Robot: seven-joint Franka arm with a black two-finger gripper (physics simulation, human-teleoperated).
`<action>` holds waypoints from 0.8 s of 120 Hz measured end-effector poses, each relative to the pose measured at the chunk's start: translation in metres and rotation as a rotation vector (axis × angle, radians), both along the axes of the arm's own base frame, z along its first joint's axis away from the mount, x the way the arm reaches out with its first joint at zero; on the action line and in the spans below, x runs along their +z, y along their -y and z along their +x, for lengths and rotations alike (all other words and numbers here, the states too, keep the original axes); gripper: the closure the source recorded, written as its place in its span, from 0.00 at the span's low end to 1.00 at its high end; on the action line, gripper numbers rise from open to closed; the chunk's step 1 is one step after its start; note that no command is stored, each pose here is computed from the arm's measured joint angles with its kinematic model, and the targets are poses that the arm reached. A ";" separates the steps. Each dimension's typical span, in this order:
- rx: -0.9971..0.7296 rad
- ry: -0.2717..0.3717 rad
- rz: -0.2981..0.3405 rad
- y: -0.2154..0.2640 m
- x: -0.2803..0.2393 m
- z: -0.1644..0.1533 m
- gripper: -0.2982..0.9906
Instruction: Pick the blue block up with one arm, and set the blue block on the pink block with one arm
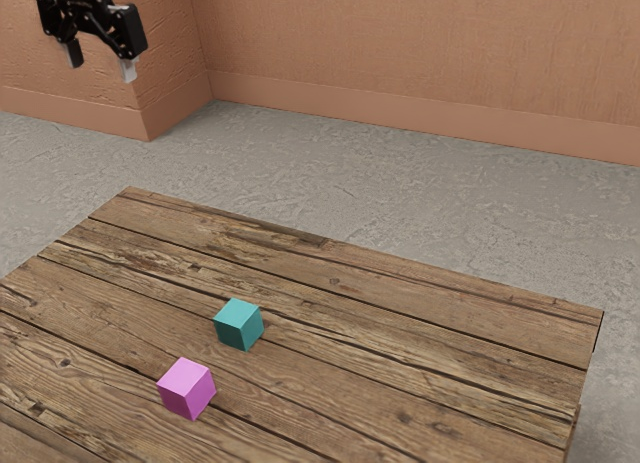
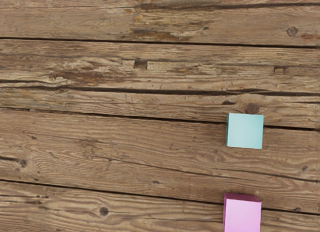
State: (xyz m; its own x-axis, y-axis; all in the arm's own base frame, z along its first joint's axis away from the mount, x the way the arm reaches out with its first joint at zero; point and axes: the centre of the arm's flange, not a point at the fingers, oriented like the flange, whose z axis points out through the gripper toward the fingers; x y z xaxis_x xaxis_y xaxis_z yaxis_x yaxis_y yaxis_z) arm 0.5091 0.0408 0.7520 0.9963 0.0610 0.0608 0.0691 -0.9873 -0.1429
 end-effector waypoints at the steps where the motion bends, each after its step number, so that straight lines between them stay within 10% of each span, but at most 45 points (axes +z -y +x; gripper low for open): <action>1: -0.001 0.001 -0.001 0.000 0.000 0.000 0.23; 27: -0.022 0.015 -0.024 0.008 -0.008 0.012 0.23; 45: -0.048 -0.163 -0.057 0.017 -0.143 0.042 0.23; 96: -0.079 -0.246 -0.084 0.062 -0.314 0.094 0.23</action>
